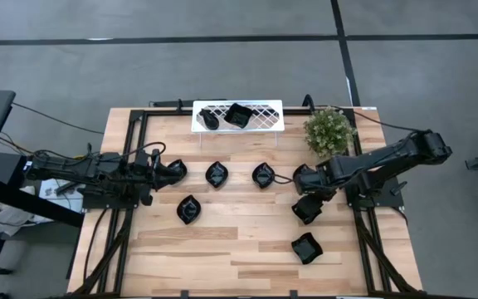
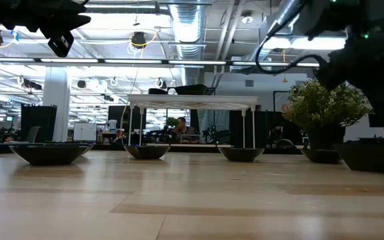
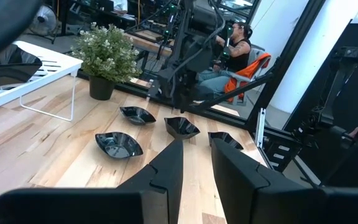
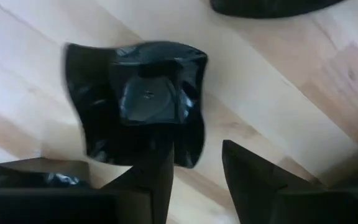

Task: Pick & Place Mini shaped plates
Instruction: Stack the top black distorted square plate on top of the black distorted square plates on the shelf, then stack the black distorted square plate on top of the black distorted square plates on the shelf

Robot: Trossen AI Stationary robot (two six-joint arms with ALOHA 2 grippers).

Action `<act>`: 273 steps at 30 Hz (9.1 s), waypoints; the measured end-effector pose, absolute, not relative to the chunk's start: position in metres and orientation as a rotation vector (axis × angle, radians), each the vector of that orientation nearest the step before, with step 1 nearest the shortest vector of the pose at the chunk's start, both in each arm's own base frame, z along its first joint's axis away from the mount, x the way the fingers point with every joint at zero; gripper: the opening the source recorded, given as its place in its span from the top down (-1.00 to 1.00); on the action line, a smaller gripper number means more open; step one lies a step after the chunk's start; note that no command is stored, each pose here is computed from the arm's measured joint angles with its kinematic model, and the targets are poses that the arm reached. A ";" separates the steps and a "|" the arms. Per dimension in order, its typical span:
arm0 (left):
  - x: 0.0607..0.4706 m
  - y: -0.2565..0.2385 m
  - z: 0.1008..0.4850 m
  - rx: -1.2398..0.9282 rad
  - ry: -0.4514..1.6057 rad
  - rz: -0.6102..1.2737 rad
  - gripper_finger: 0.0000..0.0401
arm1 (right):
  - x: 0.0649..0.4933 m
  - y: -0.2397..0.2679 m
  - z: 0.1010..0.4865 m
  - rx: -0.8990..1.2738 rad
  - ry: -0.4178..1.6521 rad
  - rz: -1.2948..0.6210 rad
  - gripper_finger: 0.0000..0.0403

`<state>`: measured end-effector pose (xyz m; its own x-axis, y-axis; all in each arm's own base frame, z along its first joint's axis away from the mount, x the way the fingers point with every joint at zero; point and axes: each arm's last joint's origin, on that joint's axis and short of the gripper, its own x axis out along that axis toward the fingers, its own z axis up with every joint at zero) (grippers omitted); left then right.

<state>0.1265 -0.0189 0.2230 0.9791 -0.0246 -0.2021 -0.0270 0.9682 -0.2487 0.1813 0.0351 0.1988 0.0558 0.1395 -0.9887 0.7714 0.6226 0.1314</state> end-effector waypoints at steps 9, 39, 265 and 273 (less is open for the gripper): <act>0.126 -0.019 0.223 -0.254 0.205 0.002 0.57 | 0.177 0.033 0.178 0.809 1.437 -0.580 0.35; 0.127 -0.019 0.223 -0.257 0.204 0.001 0.57 | 0.175 0.032 0.161 0.806 1.385 -0.576 0.92; 0.127 -0.019 0.225 -0.264 0.182 -0.002 0.57 | 0.247 0.084 0.293 0.613 1.331 0.034 0.69; 0.127 -0.019 0.225 -0.264 0.182 -0.002 0.57 | 0.221 0.109 0.254 0.681 1.429 -0.059 0.69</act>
<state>0.1270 -0.0190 0.2253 0.9836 -0.0258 -0.1782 -0.0217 0.9654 -0.2598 0.2215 0.1089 0.2537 0.1736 0.3556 -0.9184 0.4302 0.8115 0.3955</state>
